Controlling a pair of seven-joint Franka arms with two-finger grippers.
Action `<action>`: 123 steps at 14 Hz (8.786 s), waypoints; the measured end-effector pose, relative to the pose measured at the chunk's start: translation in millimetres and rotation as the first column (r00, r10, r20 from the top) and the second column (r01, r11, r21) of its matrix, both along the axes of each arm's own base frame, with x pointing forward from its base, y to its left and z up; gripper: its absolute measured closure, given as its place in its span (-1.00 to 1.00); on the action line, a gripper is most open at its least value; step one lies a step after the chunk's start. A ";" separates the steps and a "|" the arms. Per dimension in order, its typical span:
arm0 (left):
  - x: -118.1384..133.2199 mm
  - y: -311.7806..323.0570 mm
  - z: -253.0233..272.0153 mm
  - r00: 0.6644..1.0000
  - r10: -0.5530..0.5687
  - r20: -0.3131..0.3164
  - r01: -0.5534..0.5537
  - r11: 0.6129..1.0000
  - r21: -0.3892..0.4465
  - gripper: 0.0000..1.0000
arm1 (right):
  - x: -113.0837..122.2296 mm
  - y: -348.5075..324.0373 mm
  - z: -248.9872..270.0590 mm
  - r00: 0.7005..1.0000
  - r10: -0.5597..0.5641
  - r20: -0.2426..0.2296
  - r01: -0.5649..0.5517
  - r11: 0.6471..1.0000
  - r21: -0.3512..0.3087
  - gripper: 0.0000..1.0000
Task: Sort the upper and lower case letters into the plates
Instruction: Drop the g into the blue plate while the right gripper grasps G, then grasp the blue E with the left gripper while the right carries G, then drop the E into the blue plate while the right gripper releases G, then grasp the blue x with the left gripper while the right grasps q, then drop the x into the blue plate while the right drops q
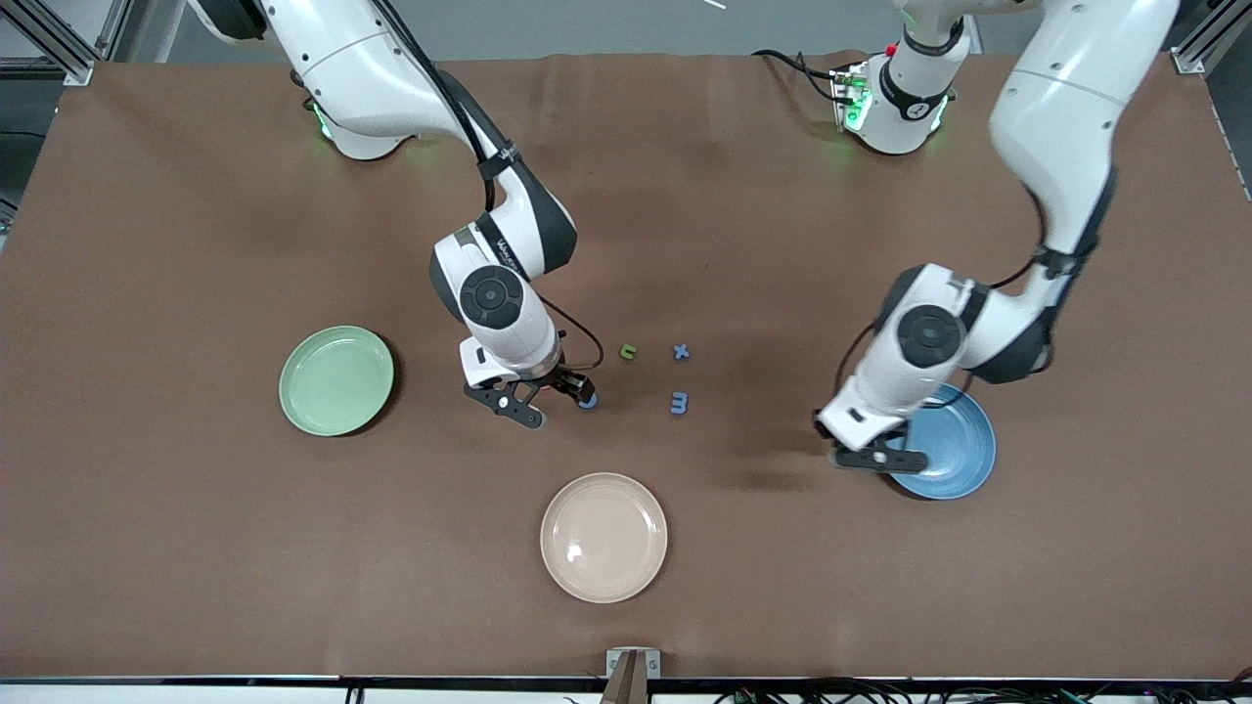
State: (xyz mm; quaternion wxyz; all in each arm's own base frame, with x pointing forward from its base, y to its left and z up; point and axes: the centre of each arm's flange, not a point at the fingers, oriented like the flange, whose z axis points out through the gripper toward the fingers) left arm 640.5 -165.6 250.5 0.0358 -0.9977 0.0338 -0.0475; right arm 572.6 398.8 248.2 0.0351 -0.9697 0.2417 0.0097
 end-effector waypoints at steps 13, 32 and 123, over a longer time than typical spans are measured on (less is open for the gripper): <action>4.4 156.2 -30.2 0.984 0.124 -0.129 -0.121 0.992 0.035 -0.04 | -17.6 26.8 -31.5 1.000 -0.017 0.007 0.017 1.000 0.000 -0.81; -66.5 -251.8 -28.6 0.941 0.308 -0.140 -0.328 0.931 -0.160 -0.30 | -6.6 48.2 -66.7 0.996 -0.068 0.057 0.069 0.997 -0.024 0.29; 14.5 -3.5 21.0 0.792 0.610 0.000 -0.599 0.778 -0.190 0.46 | -32.1 -317.3 -11.9 0.967 0.221 -0.130 -0.228 0.973 -0.045 0.30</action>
